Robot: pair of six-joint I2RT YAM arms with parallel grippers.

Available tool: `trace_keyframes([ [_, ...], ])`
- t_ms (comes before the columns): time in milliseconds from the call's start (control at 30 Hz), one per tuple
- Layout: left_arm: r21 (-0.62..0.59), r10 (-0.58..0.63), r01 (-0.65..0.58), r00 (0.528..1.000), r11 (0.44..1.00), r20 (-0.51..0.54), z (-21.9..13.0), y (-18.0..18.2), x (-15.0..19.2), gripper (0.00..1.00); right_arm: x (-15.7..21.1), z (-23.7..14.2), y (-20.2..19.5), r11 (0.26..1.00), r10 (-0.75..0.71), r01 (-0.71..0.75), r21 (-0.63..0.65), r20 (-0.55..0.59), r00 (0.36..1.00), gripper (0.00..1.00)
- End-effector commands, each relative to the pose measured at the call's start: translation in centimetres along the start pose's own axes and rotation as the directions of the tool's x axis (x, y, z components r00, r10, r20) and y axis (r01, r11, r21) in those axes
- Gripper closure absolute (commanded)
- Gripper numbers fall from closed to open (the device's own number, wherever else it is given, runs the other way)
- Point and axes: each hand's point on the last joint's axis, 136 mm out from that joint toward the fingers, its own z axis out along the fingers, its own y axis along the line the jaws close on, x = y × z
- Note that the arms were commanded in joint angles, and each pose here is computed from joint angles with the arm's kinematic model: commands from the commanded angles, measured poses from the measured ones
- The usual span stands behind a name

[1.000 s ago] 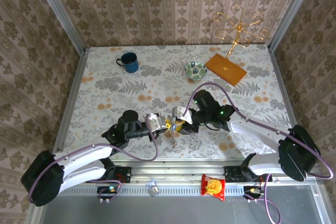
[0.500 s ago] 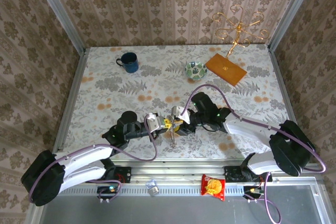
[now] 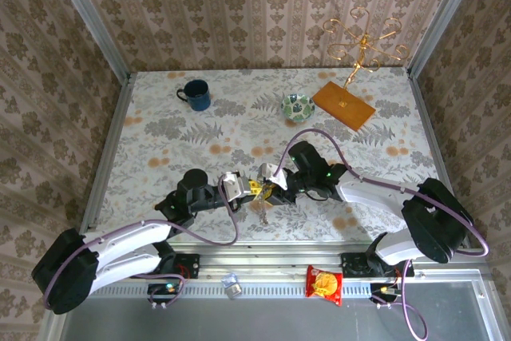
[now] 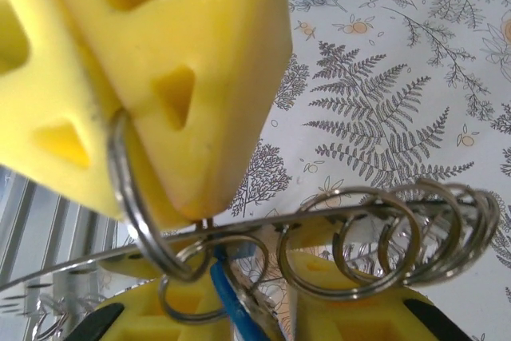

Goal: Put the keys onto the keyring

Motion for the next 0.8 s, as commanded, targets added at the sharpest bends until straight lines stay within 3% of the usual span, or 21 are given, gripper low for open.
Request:
trace_keyframes([
  [0,-0.005,0.013,-0.013,0.999,1.000,0.037,-0.4,0.0,-0.9,1.00,-0.9,-1.1,0.7,1.000,-0.021,0.021,-0.005,0.016,1.000,0.81],
  [267,-0.010,0.025,-0.025,1.000,1.000,0.009,-0.4,0.1,-0.5,1.00,-1.0,-2.1,0.8,1.000,-0.026,0.026,0.008,-0.010,1.000,1.00],
  [500,-0.004,0.028,-0.028,0.999,1.000,-0.036,-0.4,0.0,0.3,1.00,-1.1,-3.4,0.2,0.997,-0.040,0.046,0.060,-0.086,0.995,1.00],
  [767,-0.004,0.024,-0.025,0.998,1.000,-0.053,-0.1,0.2,0.5,1.00,-3.9,-5.4,0.5,0.991,-0.099,0.105,0.084,-0.078,0.992,1.00],
])
